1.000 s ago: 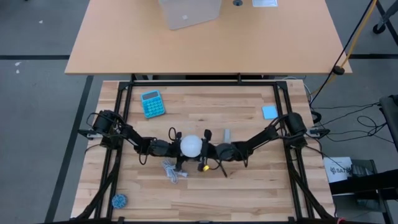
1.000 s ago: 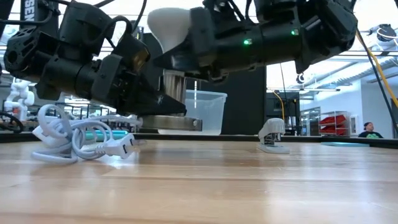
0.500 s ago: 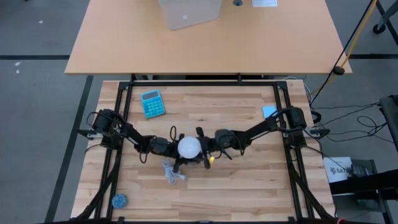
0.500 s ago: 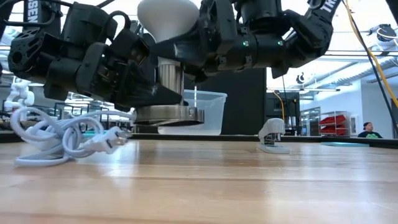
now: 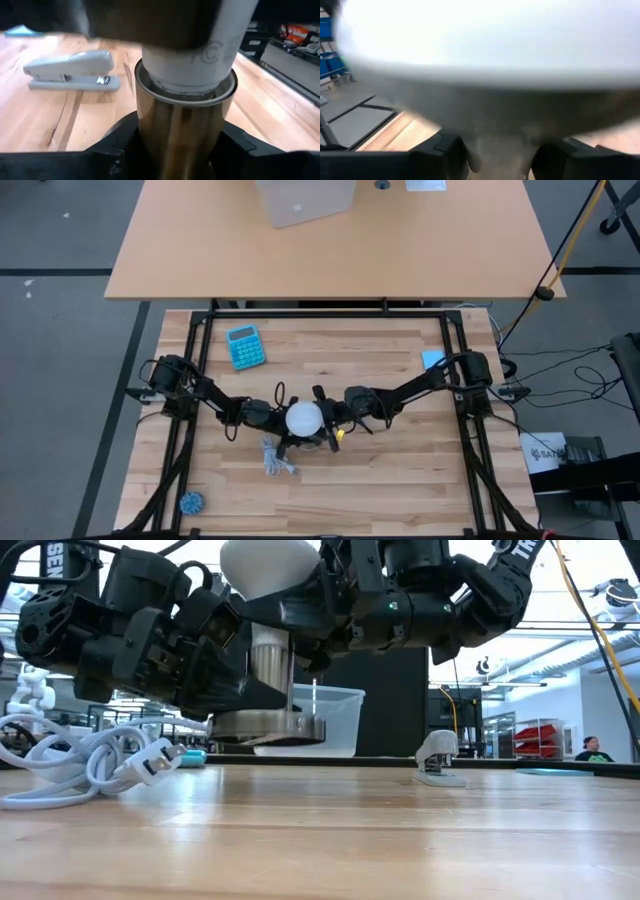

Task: Screw lightbulb
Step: Remove the light bulb from the lamp

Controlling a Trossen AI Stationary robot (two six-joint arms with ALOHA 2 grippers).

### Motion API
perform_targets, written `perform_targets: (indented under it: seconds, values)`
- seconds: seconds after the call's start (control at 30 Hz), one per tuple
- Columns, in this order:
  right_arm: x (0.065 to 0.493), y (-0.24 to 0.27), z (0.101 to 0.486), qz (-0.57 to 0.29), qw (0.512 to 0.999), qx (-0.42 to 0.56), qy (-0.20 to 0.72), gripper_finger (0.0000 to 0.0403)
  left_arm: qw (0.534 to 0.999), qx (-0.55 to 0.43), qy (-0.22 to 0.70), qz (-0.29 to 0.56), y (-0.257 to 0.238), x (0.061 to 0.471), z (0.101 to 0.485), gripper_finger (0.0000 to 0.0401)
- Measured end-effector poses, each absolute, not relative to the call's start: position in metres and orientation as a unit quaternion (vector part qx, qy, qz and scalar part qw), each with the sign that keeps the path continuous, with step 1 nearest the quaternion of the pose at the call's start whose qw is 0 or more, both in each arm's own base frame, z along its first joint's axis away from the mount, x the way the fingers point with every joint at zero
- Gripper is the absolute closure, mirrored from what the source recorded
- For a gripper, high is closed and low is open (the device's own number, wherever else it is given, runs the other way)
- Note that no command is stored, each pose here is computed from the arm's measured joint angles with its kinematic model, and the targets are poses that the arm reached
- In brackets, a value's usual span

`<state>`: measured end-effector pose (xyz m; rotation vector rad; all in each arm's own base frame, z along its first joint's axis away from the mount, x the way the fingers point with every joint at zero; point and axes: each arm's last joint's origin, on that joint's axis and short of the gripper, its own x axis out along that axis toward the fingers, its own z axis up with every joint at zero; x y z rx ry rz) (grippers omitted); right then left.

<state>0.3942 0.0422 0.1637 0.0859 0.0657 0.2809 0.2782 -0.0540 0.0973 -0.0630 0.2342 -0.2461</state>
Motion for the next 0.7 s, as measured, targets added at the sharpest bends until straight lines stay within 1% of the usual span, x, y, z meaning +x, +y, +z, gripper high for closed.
perform_targets:
  seconds: [0.27,0.37,0.47,0.7]
  values:
    - [0.3946,0.0424,0.1642,0.136,0.988,0.054,0.040,0.0148,0.984,-0.031,0.127,-0.118,-0.0538,0.2774,0.0947,0.0225]
    - [0.3939,0.0423,0.1656,0.136,0.989,0.048,0.045,0.0127,0.986,-0.029,0.127,-0.107,-0.0532,0.2775,0.0946,0.0225]
    - [0.3921,0.0417,0.1681,0.129,0.989,0.037,0.060,0.0123,0.987,-0.029,0.126,-0.100,-0.0528,0.2776,0.0946,0.0225]
    - [0.3870,0.0397,0.1694,0.101,0.988,0.022,0.115,0.0132,0.988,-0.027,0.126,-0.086,-0.0520,0.2777,0.0946,0.0225]
